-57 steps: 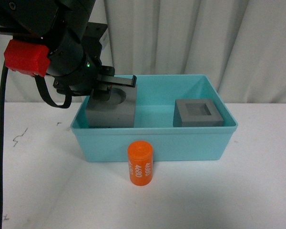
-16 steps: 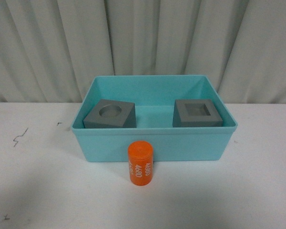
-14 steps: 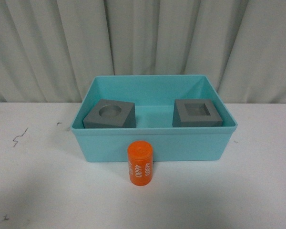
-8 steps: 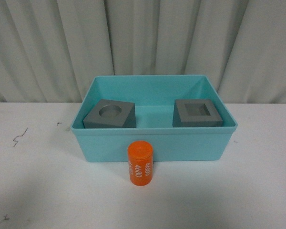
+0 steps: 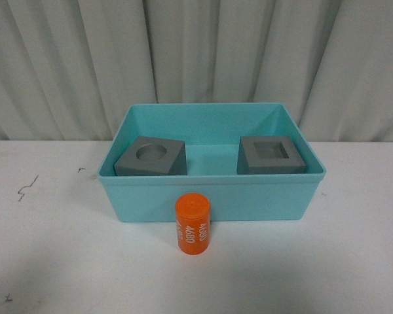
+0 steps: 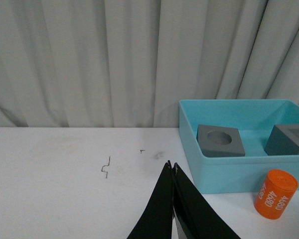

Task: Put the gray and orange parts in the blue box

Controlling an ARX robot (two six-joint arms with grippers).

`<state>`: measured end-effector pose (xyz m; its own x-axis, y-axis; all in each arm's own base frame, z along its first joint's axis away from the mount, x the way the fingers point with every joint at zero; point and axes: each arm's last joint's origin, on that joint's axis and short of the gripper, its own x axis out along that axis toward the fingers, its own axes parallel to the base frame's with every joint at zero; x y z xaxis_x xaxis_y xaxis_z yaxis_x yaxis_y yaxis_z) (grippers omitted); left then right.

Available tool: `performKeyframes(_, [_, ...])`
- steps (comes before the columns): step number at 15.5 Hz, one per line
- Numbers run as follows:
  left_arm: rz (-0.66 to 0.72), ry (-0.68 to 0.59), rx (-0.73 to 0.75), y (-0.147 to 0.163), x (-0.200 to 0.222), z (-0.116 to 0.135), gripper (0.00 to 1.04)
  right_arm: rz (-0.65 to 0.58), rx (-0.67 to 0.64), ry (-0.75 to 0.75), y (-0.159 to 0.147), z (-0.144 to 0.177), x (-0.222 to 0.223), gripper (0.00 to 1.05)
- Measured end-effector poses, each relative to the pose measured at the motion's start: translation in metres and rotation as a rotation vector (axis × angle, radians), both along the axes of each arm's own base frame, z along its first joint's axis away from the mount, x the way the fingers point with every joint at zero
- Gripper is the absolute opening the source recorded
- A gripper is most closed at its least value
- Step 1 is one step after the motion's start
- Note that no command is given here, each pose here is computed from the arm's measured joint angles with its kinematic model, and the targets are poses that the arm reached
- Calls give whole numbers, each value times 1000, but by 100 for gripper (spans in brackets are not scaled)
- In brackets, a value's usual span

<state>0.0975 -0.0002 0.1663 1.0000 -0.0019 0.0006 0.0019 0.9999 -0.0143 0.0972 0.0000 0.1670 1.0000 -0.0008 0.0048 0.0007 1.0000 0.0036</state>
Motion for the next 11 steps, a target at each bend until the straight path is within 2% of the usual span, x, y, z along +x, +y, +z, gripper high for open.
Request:
performKeyframes(1, [0,0,0,0,0,0,10,0,0,0,0,0,0,98])
performKeyframes(3, [0,0,0,0,0,0,34,0,0,0,0,0,0,98])
performKeyframes(7, [0,0,0,0,0,0,86,0,0,0,0,0,0,98])
performKeyframes(8, [0,0,0,0,0,0,98,37,38,126,0,-2,-1,98])
performKeyframes(9, [-2,0,0,0,0,0,98,65,104,269,1,0,7,98])
performKeyframes(11, [0,0,0,0,0,0,98,107,173,242,9,28,30,98])
